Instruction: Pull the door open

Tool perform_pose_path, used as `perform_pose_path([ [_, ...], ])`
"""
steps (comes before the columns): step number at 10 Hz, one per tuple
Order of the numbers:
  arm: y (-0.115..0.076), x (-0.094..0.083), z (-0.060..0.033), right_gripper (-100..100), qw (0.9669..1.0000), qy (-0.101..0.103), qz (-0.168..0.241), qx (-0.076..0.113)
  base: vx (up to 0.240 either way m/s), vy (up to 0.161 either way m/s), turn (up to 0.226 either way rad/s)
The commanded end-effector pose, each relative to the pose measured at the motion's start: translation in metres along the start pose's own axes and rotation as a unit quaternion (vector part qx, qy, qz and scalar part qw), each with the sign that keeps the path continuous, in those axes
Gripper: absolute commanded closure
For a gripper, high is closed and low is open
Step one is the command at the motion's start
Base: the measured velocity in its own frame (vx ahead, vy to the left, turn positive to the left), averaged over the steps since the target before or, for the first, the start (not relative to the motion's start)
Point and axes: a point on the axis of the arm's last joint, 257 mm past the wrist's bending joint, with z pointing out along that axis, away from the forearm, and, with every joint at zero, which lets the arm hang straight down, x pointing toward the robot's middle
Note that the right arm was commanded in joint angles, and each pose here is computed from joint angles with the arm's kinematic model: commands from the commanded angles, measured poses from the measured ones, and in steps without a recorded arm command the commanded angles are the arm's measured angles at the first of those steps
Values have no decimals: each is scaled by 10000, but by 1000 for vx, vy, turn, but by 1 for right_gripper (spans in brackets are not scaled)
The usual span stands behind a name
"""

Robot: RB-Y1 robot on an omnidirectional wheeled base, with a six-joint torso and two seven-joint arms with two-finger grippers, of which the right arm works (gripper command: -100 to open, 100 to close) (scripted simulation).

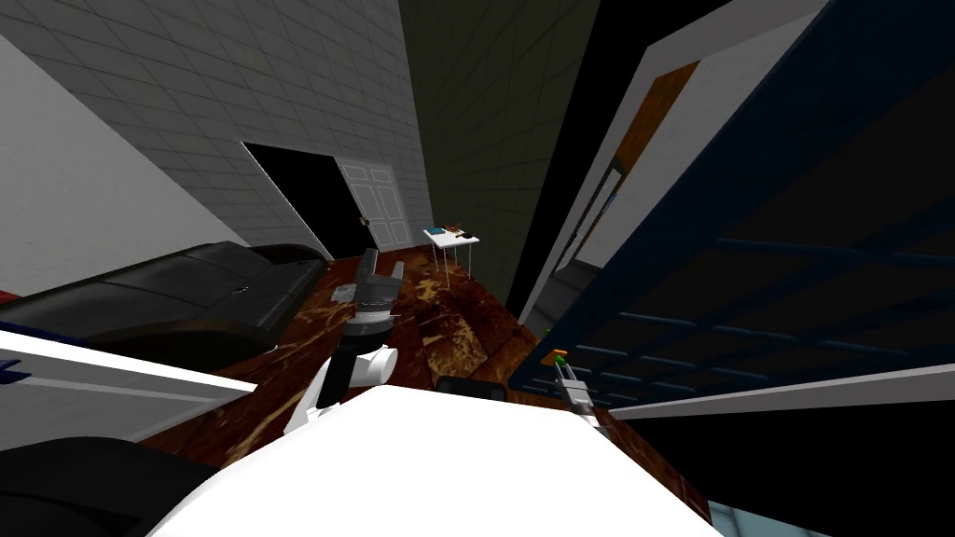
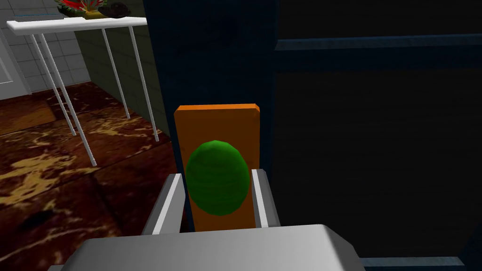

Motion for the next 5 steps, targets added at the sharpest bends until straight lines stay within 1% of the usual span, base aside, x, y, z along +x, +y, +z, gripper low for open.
perform_pose_path([
  [1, 4, 2, -56, 100, 10000, 9, 5, 56, -206, -40, 163],
  [4, 14, 10, -119, 100, 9999, 17, 7, 142, -183, -43, 119],
  [5, 17, 0, -101, 100, 9999, 7, 3, 120, -87, -26, 31],
])
